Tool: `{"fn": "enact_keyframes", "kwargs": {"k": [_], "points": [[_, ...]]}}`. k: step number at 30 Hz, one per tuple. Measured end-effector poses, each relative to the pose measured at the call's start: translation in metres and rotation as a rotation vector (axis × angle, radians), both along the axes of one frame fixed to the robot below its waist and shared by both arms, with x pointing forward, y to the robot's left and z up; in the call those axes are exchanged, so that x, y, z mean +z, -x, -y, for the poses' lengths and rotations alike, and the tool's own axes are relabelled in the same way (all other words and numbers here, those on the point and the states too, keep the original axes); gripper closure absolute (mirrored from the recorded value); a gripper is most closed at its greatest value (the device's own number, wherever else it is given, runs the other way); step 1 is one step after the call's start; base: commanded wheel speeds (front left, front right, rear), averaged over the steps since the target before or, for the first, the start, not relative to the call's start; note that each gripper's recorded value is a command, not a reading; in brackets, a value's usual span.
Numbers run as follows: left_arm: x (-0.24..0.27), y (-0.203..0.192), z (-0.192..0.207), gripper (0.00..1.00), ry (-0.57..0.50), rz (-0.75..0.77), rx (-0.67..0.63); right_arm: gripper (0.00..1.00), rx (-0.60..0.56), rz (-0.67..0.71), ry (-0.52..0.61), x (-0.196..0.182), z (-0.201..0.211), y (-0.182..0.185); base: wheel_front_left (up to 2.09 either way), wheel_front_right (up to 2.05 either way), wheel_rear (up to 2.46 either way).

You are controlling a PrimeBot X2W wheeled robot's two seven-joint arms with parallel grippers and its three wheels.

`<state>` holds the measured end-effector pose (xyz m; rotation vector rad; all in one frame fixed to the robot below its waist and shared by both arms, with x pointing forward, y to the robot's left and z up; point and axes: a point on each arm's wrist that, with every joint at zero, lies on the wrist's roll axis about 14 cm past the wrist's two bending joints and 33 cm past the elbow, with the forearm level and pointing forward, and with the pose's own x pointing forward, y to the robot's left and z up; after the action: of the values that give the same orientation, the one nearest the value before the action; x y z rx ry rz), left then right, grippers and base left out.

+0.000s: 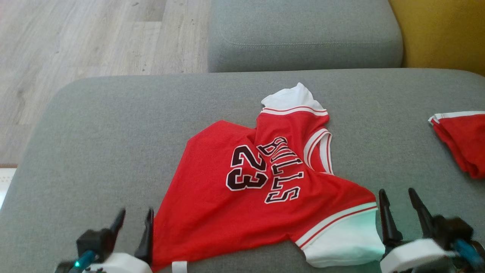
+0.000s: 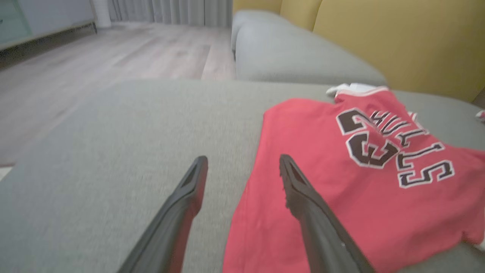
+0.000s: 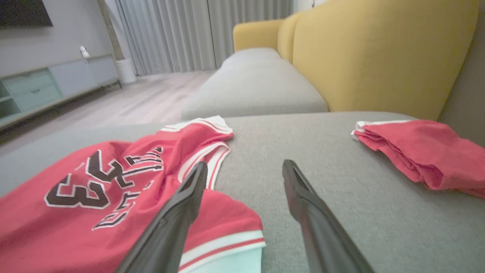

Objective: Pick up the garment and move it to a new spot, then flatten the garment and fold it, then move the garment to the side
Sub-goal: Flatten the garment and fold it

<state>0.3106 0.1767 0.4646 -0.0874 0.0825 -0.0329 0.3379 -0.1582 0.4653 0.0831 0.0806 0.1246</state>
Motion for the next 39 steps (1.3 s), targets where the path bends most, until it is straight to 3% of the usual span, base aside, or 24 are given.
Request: {"fn": "enact_keyframes", "kwargs": {"k": [6, 15, 25, 39], "points": [[-0.055, 0.031, -0.001, 0.00, 0.023, -0.365, -0.021, 0.00, 0.050, -0.259, 0.083, -0.025, -0.008, 0.004, 0.00, 0.00, 0.00], [-0.084, 0.052, 0.014, 0.00, 0.057, -0.554, -0.080, 0.00, 0.059, -0.610, 0.156, -0.090, 0.002, 0.051, 0.00, 0.00, 0.00], [-0.109, 0.056, 0.003, 0.00, 0.015, -0.643, -0.086, 0.00, 0.050, -0.680, 0.149, -0.110, 0.005, 0.059, 0.00, 0.00, 0.00], [-0.119, 0.048, -0.001, 0.00, 0.001, -0.656, -0.097, 0.00, 0.062, -0.692, 0.148, -0.117, 0.001, 0.054, 0.00, 0.00, 0.00]]}}
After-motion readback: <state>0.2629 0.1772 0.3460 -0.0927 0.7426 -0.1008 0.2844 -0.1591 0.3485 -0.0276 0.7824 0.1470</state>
